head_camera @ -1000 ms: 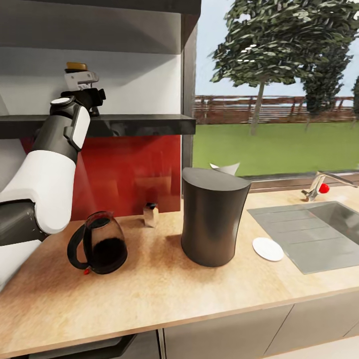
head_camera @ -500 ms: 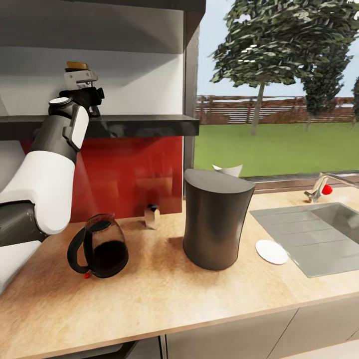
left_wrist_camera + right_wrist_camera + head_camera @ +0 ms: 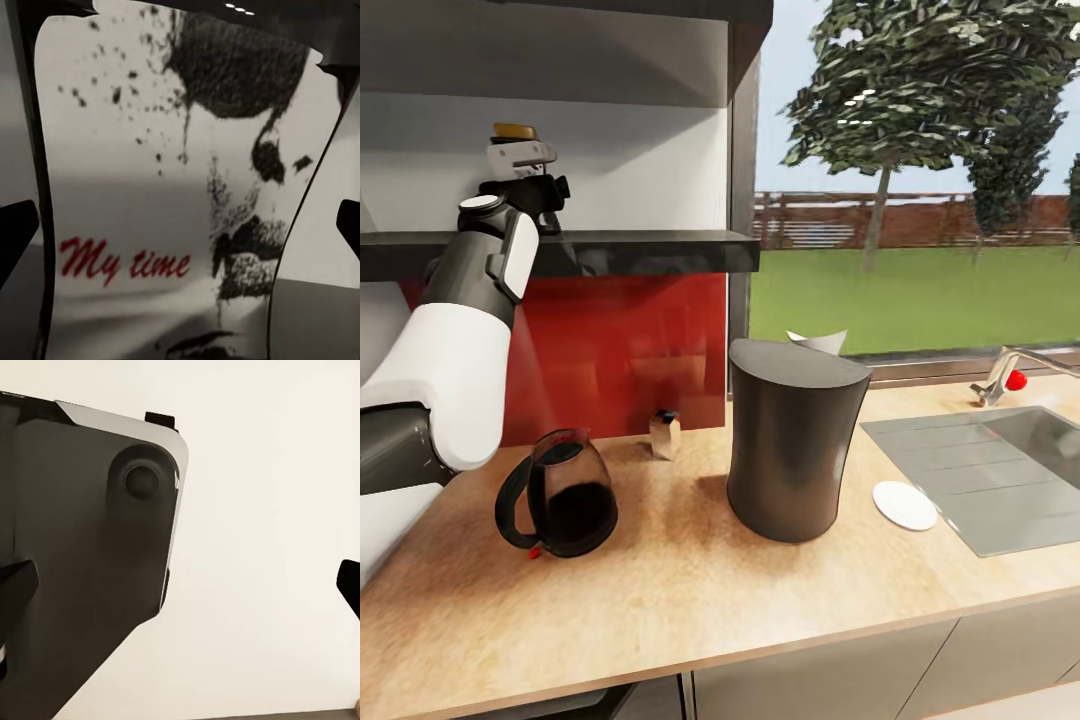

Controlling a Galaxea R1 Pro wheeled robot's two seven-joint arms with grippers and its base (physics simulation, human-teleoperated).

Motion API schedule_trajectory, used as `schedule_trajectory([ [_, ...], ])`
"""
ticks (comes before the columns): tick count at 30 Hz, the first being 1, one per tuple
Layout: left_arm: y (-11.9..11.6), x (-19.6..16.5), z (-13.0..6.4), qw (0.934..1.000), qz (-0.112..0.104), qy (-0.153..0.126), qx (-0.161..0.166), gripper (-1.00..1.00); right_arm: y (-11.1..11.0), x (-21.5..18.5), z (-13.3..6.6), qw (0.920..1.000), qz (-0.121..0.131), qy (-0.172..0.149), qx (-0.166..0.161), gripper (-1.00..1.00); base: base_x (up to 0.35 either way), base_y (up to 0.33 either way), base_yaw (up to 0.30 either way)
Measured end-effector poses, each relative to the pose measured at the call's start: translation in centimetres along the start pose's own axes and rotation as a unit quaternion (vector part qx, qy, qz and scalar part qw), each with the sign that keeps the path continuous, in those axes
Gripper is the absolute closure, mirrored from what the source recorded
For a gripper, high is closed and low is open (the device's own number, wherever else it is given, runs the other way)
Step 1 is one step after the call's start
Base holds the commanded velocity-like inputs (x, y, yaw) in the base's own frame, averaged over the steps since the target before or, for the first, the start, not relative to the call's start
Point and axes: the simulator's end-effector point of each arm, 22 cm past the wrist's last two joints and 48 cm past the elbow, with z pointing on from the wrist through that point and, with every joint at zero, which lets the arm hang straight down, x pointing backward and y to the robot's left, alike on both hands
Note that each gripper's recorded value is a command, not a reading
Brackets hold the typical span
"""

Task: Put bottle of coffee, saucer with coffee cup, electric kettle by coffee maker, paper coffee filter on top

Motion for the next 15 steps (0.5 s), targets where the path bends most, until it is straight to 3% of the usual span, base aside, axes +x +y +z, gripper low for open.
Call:
schedule_trajectory([
  [6, 0.26, 0.13, 0.14, 1.0000, -0.001, 0.004, -0.001, -1.00, 0.00, 0.00, 0.00, 1.0000, 0.000, 0.000, 0.000, -1.00, 0.000, 0.000, 0.000],
  [7, 0.27, 0.15, 0.15, 1.0000, -0.001, 0.004, -0.001, 1.00, 0.00, 0.00, 0.00, 1.0000, 0.000, 0.000, 0.000, -1.00, 0.000, 0.000, 0.000],
  [15, 0.65, 0.04, 0.18, 1.0000, -0.003, 0.002, -0.003, 1.00, 0.00, 0.00, 0.01, 1.0000, 0.000, 0.000, 0.000, -1.00, 0.000, 0.000, 0.000],
])
